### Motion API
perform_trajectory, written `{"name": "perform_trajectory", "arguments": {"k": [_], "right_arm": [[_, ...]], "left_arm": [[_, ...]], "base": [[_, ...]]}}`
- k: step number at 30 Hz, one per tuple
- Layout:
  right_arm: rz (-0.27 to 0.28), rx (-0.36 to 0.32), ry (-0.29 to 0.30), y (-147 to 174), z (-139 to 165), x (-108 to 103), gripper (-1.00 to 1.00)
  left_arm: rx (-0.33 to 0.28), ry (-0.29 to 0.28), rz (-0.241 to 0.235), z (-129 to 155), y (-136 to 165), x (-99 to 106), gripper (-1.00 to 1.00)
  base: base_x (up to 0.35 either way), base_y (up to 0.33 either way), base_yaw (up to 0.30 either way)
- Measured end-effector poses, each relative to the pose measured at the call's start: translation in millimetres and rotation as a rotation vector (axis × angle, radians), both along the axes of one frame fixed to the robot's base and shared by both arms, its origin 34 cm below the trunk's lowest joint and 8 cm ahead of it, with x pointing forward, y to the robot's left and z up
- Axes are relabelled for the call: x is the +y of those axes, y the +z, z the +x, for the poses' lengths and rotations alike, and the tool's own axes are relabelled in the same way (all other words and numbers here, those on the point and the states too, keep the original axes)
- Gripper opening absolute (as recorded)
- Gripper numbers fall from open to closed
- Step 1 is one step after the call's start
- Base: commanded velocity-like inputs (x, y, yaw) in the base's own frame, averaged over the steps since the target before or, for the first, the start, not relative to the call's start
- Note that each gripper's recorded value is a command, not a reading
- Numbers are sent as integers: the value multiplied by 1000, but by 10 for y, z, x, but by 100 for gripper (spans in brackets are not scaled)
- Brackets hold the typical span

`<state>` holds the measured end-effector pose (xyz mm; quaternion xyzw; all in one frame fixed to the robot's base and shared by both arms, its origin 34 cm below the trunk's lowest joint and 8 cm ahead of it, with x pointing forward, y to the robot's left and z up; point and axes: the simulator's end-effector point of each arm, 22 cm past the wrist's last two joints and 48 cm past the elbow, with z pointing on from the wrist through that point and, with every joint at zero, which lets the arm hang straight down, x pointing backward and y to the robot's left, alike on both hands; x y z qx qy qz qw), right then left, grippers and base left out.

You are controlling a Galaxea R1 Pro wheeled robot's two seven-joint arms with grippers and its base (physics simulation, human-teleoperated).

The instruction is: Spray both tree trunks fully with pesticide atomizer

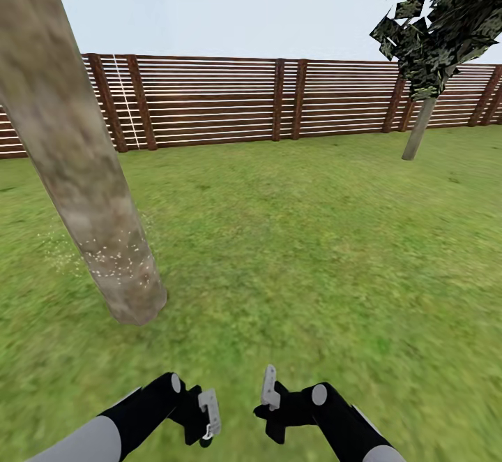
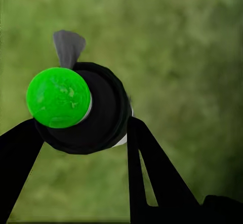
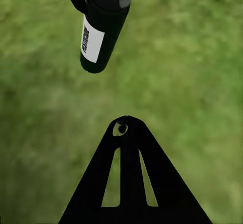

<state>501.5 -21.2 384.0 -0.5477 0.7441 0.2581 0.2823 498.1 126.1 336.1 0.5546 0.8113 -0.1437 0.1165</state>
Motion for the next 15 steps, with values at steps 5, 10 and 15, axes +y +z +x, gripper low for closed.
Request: {"name": "perform_trajectory", "arguments": {"k": [5,10,15], "right_arm": [[4,-1,1,12,1,27,-100],[5,-1,1,14,1,34,-100],[5,-1,1,15,1,34,-100]], "left_arm": [[-23,-35,-42,10,37,-146,-100],[-11,-54,-42,-74,-4,-269,-100],[11,-78,-13,-196,-92,-294,-100]], "base": [[0,0,0],[0,0,0],[0,0,0]]}}
